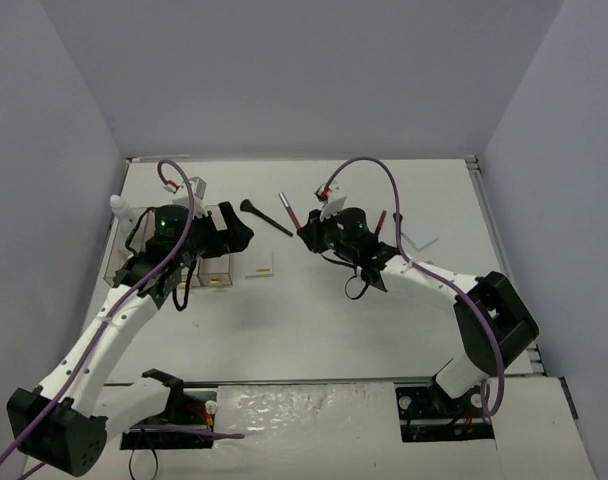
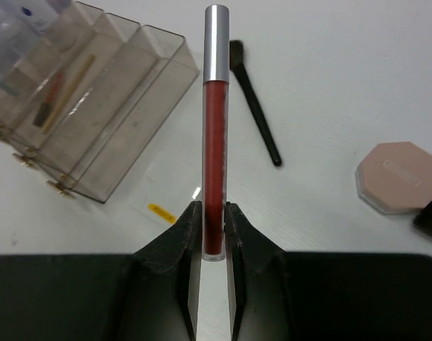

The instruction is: Organize the makeup

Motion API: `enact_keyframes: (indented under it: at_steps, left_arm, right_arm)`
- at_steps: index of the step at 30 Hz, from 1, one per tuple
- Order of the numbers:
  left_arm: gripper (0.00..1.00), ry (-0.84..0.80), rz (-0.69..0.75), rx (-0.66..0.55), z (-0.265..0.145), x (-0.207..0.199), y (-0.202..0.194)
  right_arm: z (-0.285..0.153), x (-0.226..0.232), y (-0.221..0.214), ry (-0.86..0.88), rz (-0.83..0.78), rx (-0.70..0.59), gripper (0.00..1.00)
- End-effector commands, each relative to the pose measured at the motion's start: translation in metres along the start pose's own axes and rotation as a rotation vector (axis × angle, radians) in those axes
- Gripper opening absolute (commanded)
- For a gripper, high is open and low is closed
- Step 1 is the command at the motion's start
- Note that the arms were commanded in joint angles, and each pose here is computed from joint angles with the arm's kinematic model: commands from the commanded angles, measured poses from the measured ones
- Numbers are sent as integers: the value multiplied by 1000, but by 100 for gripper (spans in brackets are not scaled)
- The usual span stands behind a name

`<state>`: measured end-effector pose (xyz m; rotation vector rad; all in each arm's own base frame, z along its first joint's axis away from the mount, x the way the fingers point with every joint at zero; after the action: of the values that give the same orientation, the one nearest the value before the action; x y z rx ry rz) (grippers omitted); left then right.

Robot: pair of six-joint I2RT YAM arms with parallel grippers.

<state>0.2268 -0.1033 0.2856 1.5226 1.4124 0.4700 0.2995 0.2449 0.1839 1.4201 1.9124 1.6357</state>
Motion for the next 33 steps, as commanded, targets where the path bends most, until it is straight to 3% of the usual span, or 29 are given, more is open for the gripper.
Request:
enact_keyframes:
  at_steps: [1,9,16,26,31,33]
  left_arm:
    - [96,-110,-62,-194,6,-36,24]
    - [95,-215,-46,-234,20,-79,16]
    - [84,-205,-69,-203,45,-91,6]
    - [66,-231,-105,-274,59,-108,11]
    - [28,-247,-116,-268,66,-110,8]
    - [6,-249,-118,-259,68,-111,5]
  right_arm:
    - [-30,35,21,212,161,-220,0]
    - [-59,55,19,339,246,-312,0]
    - [-74,64,23,426,300,-347,0]
    - [-81,63,19,436,315,-349,0]
    - [-80,64,18,446,318,-343,0]
    - [-80,64,17,444,321,-341,0]
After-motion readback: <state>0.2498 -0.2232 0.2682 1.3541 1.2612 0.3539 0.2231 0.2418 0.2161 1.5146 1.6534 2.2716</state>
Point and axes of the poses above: each gripper's point midway between its finger pads, its own z axis out along the fingers, its own x axis along the line the jaws close on, y = z × x, the point moved 10 cm from there along -z, back along the fingers, and after that the axes turned 10 degrees about z, right-handed, at the moved point
